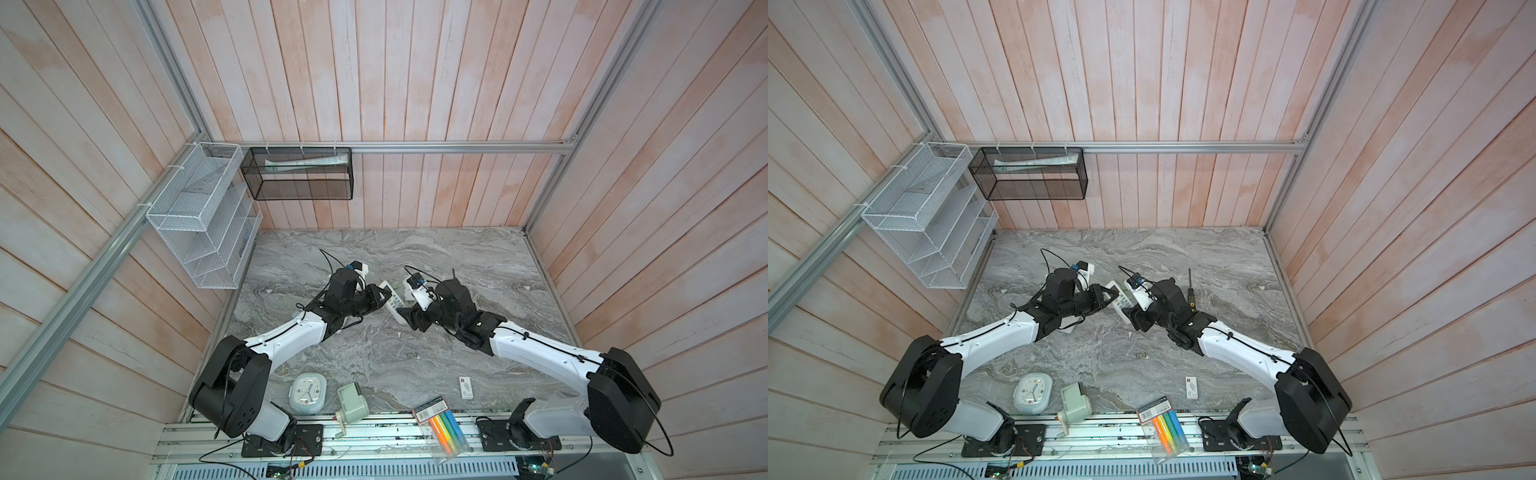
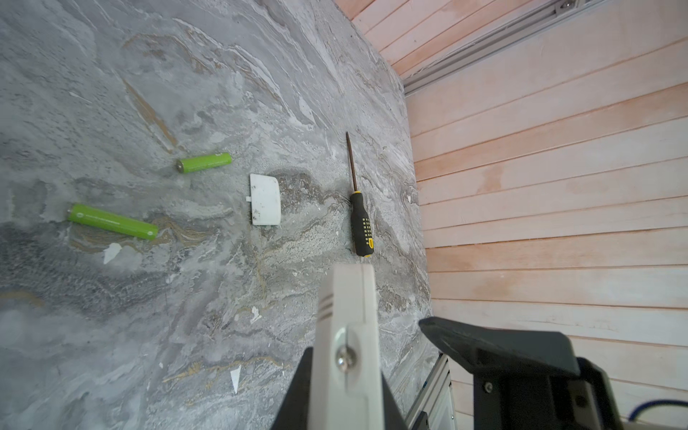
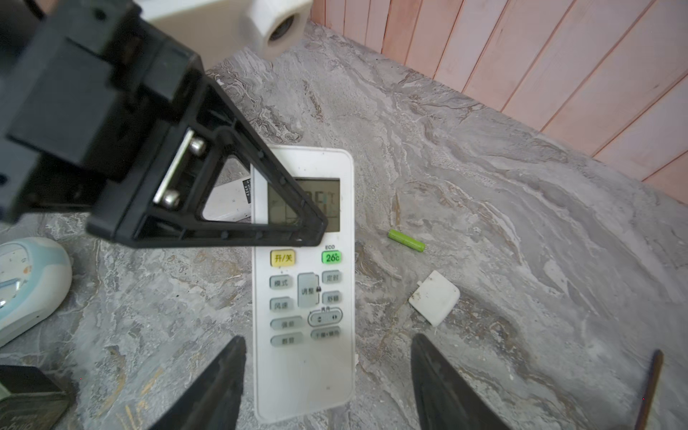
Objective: Unload the batteries from the remote control
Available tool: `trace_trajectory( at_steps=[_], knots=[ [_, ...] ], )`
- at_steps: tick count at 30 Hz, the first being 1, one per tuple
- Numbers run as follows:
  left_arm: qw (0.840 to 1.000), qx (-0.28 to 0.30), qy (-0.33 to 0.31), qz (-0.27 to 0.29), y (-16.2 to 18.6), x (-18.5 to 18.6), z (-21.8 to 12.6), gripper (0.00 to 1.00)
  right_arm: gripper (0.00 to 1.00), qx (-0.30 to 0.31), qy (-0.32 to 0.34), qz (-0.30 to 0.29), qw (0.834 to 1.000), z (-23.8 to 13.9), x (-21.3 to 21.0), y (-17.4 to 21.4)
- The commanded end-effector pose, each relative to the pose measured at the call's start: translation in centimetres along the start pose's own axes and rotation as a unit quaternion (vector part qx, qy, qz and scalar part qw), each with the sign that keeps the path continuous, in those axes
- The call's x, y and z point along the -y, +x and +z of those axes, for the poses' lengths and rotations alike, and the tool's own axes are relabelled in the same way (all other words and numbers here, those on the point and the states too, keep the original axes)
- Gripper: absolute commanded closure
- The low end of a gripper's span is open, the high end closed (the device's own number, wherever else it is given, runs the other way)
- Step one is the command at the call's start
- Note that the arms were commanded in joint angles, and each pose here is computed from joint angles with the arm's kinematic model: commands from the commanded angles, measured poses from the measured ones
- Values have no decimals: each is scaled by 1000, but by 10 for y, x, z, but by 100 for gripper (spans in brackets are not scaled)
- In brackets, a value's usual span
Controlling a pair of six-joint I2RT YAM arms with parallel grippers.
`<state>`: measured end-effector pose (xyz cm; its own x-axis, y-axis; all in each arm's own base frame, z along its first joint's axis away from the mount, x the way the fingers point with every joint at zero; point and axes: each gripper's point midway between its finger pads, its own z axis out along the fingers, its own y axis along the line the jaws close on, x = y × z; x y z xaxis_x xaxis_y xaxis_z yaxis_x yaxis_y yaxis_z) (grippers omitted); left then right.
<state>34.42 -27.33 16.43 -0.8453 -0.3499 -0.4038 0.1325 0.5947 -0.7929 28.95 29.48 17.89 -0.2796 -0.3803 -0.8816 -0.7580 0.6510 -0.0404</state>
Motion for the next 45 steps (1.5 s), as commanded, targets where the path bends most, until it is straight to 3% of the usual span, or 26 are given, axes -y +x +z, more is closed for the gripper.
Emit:
trace_trajectory(
  at_steps=[1, 8, 15, 24, 31, 45],
  knots=[
    [998, 53, -3, -21, -26, 10, -10, 89, 30, 22, 30, -89, 995, -5, -7, 0],
    [996, 66, 4, -56, -32, 15, -12, 89, 32, 51, 115, -249, 960, -3, -32, 5],
    [995, 57, 19, -75, -27, 19, -15, 89, 37, 51, 197, -310, 929, 8, -30, 3],
    [995, 41, 35, -88, -21, 26, -19, 89, 46, 47, 236, -323, 915, 16, -22, 4],
    [993, 33, 48, -101, -18, 28, -19, 89, 67, 55, 255, -325, 909, 17, -18, 0],
    [991, 17, 66, -112, -11, 33, -18, 88, 89, 56, 270, -344, 898, 17, -16, -1]
  ],
)
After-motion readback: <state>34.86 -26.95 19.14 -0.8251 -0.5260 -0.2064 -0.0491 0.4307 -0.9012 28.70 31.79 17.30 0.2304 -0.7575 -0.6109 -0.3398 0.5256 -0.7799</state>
